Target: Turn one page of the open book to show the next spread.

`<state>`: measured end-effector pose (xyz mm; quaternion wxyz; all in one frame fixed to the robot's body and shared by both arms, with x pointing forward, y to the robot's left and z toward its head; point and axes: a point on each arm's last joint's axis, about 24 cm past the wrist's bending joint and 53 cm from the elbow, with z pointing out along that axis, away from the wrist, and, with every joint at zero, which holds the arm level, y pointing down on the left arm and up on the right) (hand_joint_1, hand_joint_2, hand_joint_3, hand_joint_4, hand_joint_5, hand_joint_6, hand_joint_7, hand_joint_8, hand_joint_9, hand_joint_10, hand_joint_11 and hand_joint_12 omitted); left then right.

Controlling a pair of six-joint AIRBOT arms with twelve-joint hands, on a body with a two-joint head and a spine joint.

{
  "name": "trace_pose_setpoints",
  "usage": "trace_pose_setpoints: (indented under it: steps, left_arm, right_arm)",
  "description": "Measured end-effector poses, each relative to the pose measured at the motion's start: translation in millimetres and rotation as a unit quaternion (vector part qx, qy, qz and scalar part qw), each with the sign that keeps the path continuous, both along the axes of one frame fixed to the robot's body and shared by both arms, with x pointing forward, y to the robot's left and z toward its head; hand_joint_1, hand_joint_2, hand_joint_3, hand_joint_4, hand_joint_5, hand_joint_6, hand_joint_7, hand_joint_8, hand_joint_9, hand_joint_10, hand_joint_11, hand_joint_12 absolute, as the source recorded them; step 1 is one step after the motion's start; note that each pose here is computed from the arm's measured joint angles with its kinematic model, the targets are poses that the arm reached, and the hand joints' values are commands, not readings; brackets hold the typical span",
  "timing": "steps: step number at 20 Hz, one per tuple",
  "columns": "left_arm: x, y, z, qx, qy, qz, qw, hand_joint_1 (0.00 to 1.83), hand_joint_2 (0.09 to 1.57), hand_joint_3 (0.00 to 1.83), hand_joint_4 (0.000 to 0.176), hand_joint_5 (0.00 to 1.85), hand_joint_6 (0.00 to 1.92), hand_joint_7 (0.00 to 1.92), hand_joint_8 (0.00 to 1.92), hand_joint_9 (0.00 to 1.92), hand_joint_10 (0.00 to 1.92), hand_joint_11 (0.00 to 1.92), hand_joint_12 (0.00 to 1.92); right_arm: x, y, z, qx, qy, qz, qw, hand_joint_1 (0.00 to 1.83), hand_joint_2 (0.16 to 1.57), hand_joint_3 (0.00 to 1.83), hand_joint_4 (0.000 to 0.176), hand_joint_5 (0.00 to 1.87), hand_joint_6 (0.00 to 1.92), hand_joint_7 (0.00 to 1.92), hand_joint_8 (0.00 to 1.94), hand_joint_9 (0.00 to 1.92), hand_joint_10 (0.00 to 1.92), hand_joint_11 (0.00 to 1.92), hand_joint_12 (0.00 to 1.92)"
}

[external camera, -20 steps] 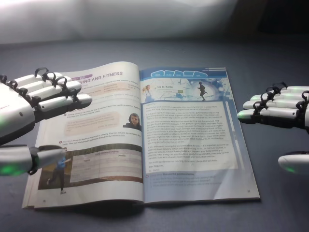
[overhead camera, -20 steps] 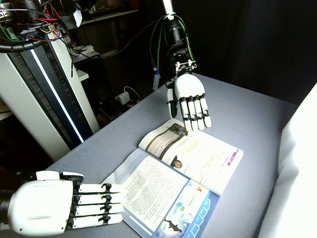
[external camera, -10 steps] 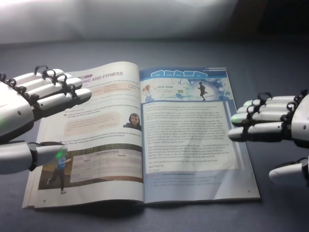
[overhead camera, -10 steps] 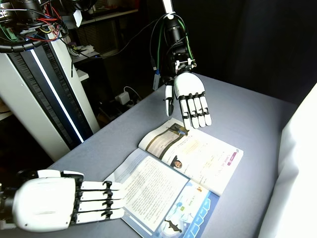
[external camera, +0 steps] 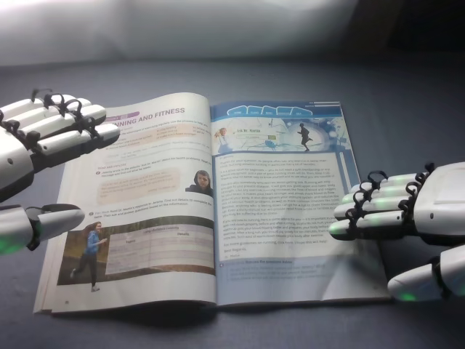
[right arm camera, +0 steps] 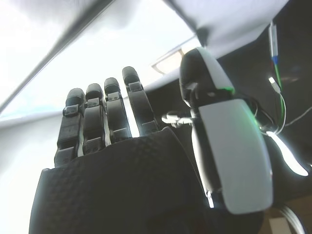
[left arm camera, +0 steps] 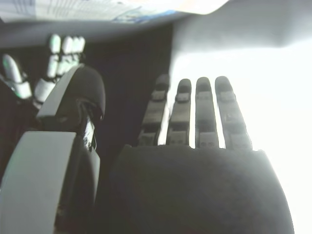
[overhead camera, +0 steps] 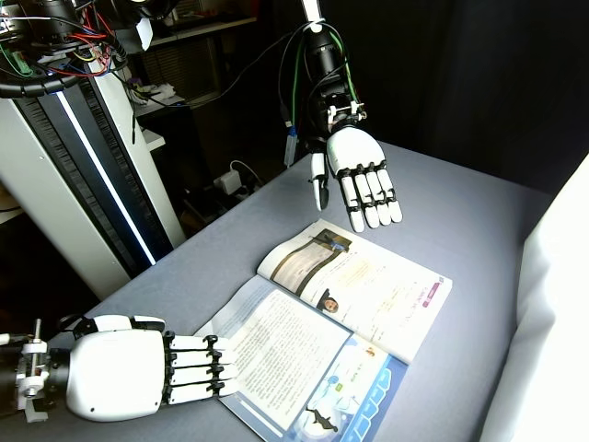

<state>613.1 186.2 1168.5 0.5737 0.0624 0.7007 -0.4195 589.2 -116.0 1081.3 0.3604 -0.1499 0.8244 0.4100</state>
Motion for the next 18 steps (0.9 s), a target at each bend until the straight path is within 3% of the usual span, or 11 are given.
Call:
trace_pose_setpoints:
  steps: [3,4,9,12,18]
  left_arm:
    - [-0.9,2.4,1.0,-0.001,-0.001,0.004,1.0000,0.26,1.41,0.00,0.014,0.07,0.00,0.00,0.00,0.00,0.00,0.01,0.00]
    - [-1.1,2.8,1.7,0.000,-0.002,0.003,1.0000,0.26,1.42,0.00,0.002,0.08,0.00,0.00,0.00,0.00,0.00,0.00,0.00]
    - [-2.6,4.1,6.4,-0.010,-0.008,0.005,0.9999,0.30,1.40,0.00,0.006,0.10,0.01,0.00,0.00,0.00,0.00,0.00,0.00]
    - [-3.4,4.0,7.0,-0.011,-0.010,0.003,0.9999,0.33,1.39,0.00,0.000,0.13,0.01,0.00,0.00,0.00,0.00,0.00,0.00]
    - [-3.7,5.6,8.0,-0.013,-0.012,0.006,0.9998,0.32,1.40,0.00,0.002,0.13,0.00,0.00,0.00,0.00,0.00,0.00,0.00]
  right_arm:
    - [0.1,2.3,-6.8,-0.005,0.007,0.003,1.0000,0.00,1.32,0.00,0.000,0.11,0.01,0.02,0.00,0.00,0.00,0.00,0.00]
    - [-0.1,3.3,-9.8,-0.008,0.010,0.006,0.9999,0.00,1.31,0.00,0.000,0.12,0.01,0.02,0.00,0.00,0.00,0.00,0.00]
    - [-1.6,7.8,-22.5,-0.009,0.027,0.011,0.9995,0.00,1.31,0.00,0.000,0.10,0.00,0.00,0.00,0.00,0.00,0.00,0.00]
    - [-0.5,12.4,-24.7,-0.004,0.029,0.014,0.9995,0.00,1.31,0.00,0.000,0.09,0.00,0.00,0.00,0.00,0.00,0.00,0.00]
    - [4.8,34.2,-23.5,0.018,0.027,0.028,0.9991,0.00,1.30,0.00,0.000,0.01,0.00,0.00,0.00,0.00,0.00,0.00,0.00]
